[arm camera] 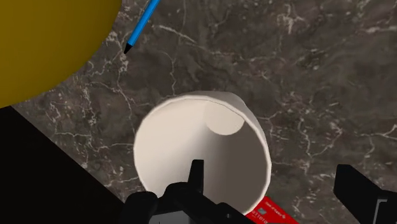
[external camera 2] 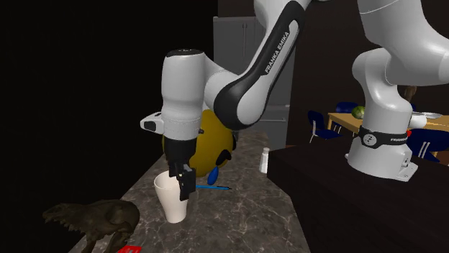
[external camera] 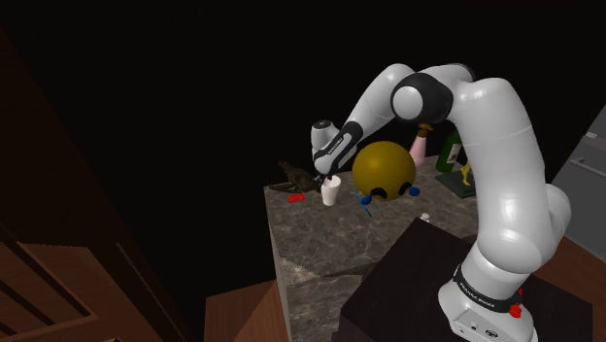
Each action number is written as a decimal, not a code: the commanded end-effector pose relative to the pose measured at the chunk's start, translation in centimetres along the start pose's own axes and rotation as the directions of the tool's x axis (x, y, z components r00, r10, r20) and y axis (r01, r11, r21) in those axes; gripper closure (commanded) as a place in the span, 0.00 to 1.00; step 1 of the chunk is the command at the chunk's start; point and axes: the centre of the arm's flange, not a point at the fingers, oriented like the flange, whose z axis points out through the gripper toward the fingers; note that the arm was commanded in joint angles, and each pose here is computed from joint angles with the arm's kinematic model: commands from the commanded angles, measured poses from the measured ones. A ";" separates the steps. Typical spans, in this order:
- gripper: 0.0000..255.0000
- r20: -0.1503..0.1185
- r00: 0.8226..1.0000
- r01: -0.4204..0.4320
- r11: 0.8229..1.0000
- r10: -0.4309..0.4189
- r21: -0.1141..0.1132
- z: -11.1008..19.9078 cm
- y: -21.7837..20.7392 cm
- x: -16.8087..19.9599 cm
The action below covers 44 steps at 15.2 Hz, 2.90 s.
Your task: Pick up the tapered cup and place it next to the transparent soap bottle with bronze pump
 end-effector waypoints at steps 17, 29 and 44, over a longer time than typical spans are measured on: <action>1.00 -0.001 1.000 0.000 1.000 0.000 -0.001 3.6 -0.1 0.2; 1.00 -0.001 1.000 0.000 1.000 0.000 -0.001 0.5 0.5 0.3; 1.00 -0.001 1.000 0.000 1.000 0.000 -0.001 -7.3 2.0 0.8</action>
